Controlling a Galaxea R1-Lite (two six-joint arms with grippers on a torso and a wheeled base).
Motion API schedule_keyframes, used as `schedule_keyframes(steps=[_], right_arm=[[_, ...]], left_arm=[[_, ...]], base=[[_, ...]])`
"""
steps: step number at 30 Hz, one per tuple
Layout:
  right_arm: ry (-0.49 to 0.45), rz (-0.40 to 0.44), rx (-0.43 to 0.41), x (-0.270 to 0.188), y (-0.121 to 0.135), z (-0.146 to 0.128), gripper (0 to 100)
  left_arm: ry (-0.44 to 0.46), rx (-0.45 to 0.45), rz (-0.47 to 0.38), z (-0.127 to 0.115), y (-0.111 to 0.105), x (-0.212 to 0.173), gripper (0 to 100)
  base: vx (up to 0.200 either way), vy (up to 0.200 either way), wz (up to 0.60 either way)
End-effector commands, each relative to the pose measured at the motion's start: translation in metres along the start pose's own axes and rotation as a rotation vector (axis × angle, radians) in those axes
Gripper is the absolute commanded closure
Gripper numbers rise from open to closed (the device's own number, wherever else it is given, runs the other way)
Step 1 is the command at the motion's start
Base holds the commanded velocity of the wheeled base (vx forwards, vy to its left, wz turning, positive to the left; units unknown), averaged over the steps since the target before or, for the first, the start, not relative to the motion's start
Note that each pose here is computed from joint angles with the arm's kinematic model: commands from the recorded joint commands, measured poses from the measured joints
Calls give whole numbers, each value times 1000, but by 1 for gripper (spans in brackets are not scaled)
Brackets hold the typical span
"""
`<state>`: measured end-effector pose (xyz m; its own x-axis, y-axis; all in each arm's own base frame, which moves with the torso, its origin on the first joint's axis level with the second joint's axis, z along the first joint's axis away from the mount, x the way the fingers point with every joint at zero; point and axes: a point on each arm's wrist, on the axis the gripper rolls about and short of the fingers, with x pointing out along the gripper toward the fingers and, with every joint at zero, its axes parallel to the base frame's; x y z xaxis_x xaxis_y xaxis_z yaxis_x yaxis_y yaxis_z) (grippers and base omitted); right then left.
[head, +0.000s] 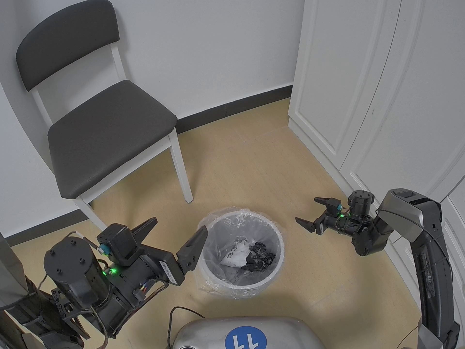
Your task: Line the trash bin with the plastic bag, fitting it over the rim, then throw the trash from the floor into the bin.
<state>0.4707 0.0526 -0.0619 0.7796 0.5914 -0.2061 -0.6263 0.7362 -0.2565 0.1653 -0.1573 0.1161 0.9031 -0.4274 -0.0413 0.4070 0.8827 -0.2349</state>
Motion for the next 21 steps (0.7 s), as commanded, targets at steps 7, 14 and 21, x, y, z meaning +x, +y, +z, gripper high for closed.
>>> schedule_keyframes(steps=[7,14,21], right_arm=[[-77,-232,306,-28,11,12,0],[-66,-348,406,-49,23,8,0],[52,-455,518,-84,40,10,0]], left_arm=[[60,23,34,-16,4,9,0],[48,22,37,-13,5,9,0],[45,24,47,-13,6,11,0]], base=[[0,0,0],[0,0,0],[0,0,0]])
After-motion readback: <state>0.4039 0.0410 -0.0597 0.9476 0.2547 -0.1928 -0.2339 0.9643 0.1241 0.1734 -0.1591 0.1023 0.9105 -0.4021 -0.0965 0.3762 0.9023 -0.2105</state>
